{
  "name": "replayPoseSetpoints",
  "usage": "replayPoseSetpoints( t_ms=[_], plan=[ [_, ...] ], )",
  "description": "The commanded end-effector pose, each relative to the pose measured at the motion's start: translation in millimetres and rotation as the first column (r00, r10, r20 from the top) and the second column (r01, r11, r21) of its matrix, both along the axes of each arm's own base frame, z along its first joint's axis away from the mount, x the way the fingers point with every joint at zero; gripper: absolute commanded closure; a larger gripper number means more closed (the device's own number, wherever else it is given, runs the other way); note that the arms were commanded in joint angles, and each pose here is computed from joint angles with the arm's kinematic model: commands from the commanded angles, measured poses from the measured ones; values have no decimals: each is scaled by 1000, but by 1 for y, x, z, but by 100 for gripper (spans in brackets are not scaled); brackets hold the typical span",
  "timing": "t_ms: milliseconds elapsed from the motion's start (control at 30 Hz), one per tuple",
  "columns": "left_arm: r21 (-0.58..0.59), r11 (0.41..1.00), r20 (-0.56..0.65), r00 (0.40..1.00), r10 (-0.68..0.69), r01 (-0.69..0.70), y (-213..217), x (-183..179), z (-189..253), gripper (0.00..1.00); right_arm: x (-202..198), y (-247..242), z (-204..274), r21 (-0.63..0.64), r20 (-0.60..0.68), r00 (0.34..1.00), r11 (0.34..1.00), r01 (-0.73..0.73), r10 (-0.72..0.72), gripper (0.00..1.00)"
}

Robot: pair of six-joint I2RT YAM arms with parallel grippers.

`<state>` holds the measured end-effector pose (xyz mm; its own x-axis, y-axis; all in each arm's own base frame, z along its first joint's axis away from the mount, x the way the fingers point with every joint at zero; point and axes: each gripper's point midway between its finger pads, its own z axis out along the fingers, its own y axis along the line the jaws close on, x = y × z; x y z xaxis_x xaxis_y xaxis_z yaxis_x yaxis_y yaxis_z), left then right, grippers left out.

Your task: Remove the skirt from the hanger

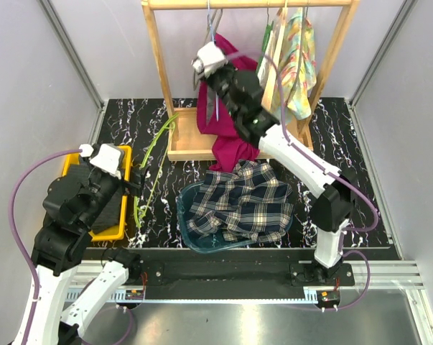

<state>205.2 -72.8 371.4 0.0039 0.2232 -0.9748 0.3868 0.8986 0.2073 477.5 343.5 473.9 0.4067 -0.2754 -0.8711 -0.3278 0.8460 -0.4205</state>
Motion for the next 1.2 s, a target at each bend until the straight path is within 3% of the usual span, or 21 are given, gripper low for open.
replayPoseSetpoints(
  t_ms=[0, 100, 433, 700, 1167],
  plan=[
    [-18, 1000, 46, 999, -8, 9, -1, -2, 12, 1, -47, -5, 34, -106, 323, 945, 991, 86, -47, 100],
    [-16, 1000, 53, 999, -7, 8, 0, -4, 14, 1, -52, -14, 19, -53, 320, 944, 993, 108, -86, 100],
    [-27, 999, 57, 998, -15, 17, -1, -6, 21, 1, -75, -49, 53, 20, 375, 912, 985, 173, -168, 100],
    [-26, 1000, 64, 998, -15, 17, 0, -6, 25, 1, -61, -88, 79, 97, 353, 908, 974, 205, -226, 100],
    [-20, 1000, 70, 998, -5, 6, 2, -7, 23, 1, -47, -96, 119, 164, 390, 883, 963, 215, -263, 100]
  ],
)
